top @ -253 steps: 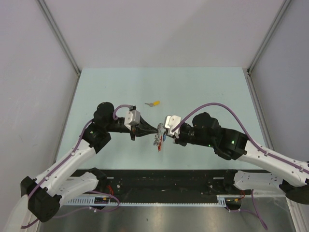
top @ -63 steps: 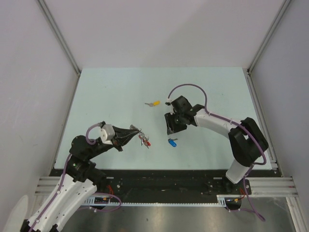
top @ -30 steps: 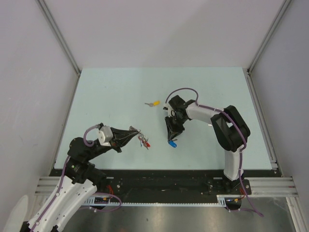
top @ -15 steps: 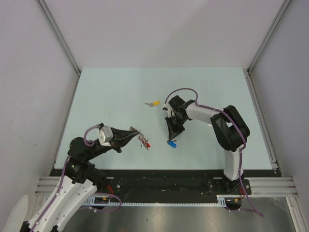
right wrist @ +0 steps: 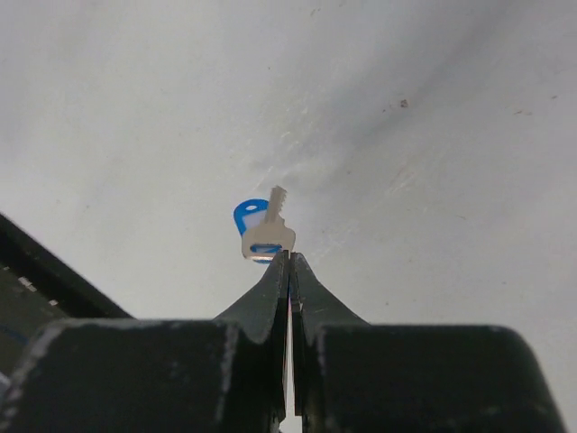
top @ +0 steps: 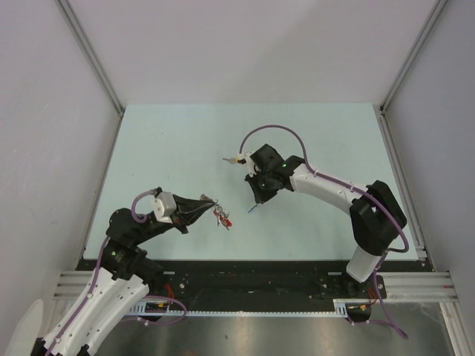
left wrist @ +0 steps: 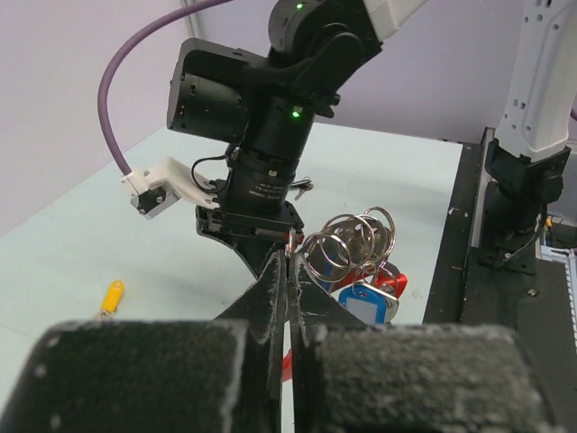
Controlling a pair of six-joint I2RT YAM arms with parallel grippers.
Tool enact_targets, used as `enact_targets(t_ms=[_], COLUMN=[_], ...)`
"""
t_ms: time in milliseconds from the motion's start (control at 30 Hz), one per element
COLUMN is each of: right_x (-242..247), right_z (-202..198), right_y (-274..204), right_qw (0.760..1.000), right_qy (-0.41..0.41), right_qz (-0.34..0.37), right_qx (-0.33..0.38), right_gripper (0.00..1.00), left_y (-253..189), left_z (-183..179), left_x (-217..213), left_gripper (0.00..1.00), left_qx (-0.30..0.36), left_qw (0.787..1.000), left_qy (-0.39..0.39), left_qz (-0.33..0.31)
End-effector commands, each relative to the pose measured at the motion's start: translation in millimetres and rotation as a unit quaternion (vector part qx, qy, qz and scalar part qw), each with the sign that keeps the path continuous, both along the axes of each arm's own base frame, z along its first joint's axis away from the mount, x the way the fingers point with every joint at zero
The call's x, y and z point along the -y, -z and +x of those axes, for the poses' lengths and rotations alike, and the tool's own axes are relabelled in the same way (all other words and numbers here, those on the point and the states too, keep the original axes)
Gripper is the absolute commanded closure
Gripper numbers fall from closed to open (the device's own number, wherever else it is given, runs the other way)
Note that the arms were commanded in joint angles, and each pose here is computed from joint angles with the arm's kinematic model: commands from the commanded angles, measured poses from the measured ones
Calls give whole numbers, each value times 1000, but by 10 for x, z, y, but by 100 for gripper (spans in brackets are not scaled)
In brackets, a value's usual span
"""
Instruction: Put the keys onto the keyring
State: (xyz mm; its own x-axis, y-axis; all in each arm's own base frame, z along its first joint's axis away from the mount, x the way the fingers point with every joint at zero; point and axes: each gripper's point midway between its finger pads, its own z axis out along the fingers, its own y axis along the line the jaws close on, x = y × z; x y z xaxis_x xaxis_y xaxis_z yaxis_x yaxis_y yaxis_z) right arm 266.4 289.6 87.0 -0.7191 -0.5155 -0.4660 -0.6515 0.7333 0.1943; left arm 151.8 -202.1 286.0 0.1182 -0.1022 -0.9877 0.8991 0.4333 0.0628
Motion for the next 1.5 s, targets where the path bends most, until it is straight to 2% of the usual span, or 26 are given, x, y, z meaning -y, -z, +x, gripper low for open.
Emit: enact_targets(t_ms=[0,167,467,833,1200,1467], right_x=[105,60,-131,-206,-135,-135], right_z=[155,93,-3,-272,-384,-389], right_y=[24,193,294,543,468,427], right_qw=[993,980,975,979,991,995], right_qy=[3,-15,-18,-21,-11,-7], right_qz=[-62,-114,-88,-88,-56,-31], right_qx=[96,163,203,184,122,90], right_gripper=[100,100,100,100,84,83], left_y=[-133,-127,-127,-150,-132,-132], left_z=[-18,5,34,69,70,72], left_x=[-10,-30,-49,-97,-88,-83], left_gripper=[100,100,100,100,100,100], left_qx=[11,11,9,13,10,9], left_qw=[1000,1000,1000,999,999,999], left_qy=[2,-8,-18,-38,-35,-34], left_qz=[-15,-16,-18,-25,-23,-22])
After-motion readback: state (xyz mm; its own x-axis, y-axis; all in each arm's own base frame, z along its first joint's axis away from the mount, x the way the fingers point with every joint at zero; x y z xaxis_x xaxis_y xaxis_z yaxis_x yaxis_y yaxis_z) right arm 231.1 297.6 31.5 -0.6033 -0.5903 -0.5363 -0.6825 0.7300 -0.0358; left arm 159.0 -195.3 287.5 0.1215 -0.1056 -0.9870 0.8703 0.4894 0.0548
